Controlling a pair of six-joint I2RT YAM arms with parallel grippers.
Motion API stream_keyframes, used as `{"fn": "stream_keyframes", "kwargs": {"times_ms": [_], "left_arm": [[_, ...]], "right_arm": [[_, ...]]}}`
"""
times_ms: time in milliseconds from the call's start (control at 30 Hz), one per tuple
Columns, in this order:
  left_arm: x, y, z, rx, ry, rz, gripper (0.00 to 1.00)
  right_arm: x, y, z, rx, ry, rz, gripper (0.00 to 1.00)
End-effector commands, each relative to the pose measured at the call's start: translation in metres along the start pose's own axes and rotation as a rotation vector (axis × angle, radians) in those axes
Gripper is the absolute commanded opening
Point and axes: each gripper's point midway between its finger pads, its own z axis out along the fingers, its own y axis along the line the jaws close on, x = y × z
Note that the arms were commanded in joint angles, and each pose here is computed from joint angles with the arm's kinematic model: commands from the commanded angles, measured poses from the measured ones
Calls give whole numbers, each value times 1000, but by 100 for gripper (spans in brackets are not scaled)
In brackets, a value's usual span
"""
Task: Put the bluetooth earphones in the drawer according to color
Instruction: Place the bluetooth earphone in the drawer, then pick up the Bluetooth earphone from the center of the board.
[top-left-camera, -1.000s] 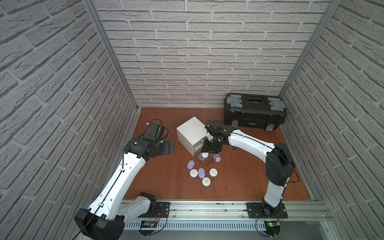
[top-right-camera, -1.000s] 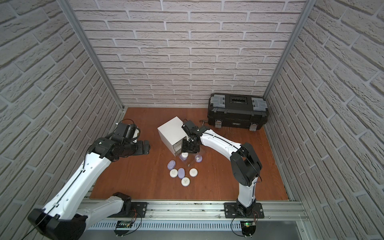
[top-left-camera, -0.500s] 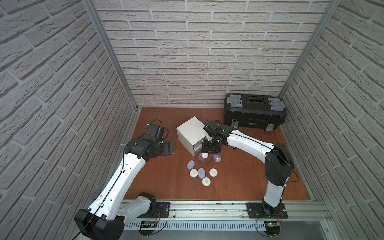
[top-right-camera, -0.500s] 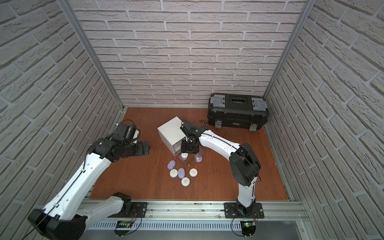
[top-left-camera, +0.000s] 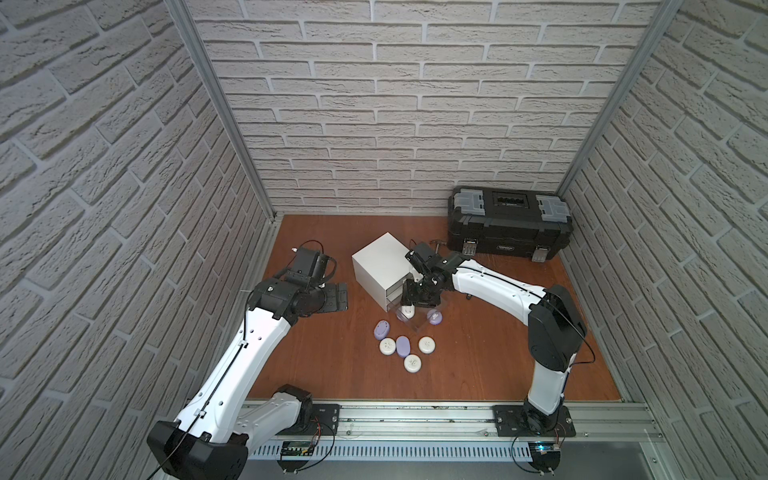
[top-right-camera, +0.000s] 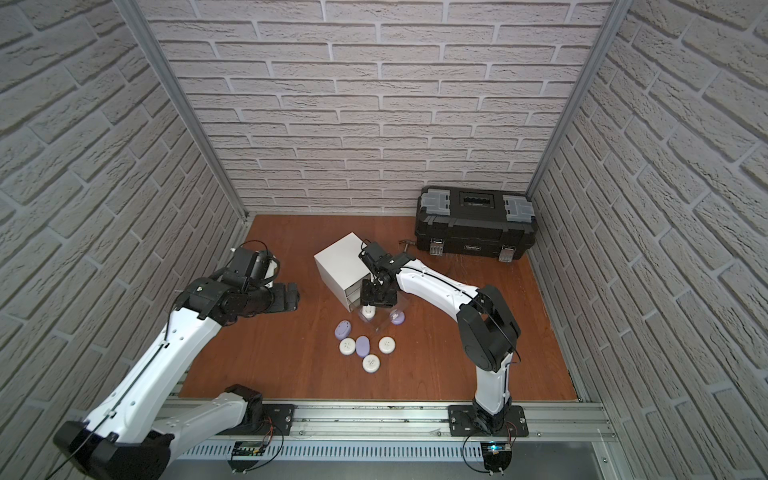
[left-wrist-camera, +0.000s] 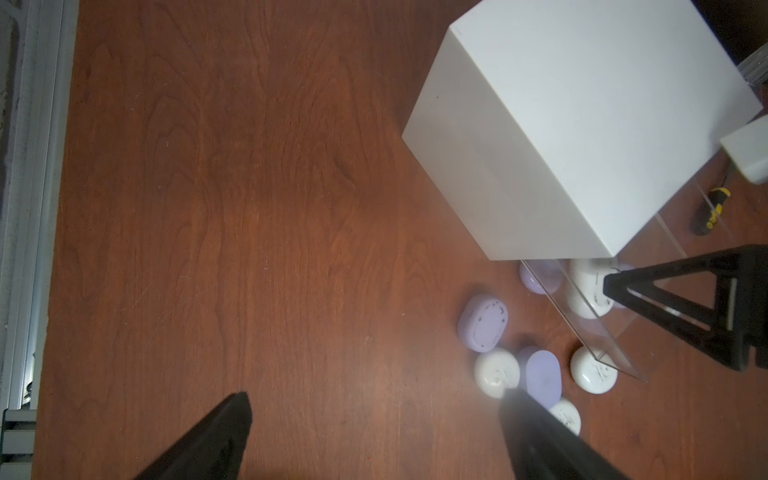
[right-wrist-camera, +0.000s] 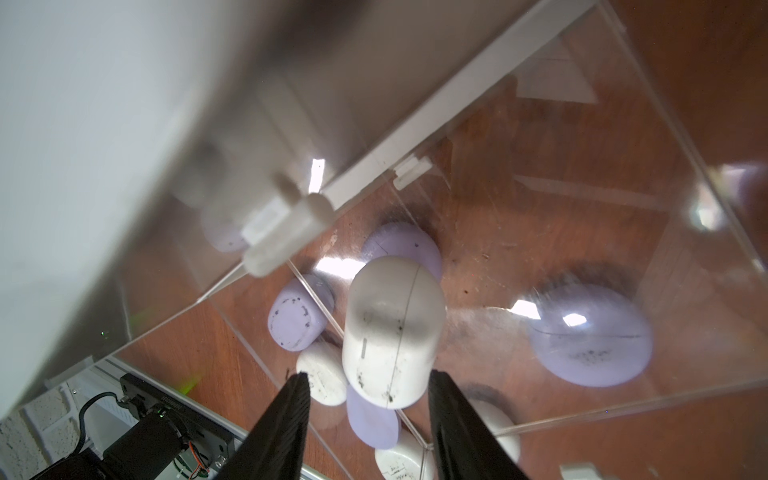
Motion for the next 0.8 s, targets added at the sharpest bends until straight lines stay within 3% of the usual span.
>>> {"fn": "stream_keyframes", "kwargs": {"times_ms": [0,233,367,600,767], "left_arm": [[5,2,-2,-5,2,-1,98],[18,-8,6,-1,32,20,98],[43,-30,26,-5,92,79,98],[88,-82,71,28,152,112,94],[101,-110,92,26,151,111,92]], "right_arm": [[7,6,-12,-1,-1,-24,51],[2,-5,-72,15,-175,-71,51],[7,-26,-106,57,-290,-93,51],[25,-71,-118,92,-373,-46,51],[33,-89,-118,101,-367,-15,51]]}}
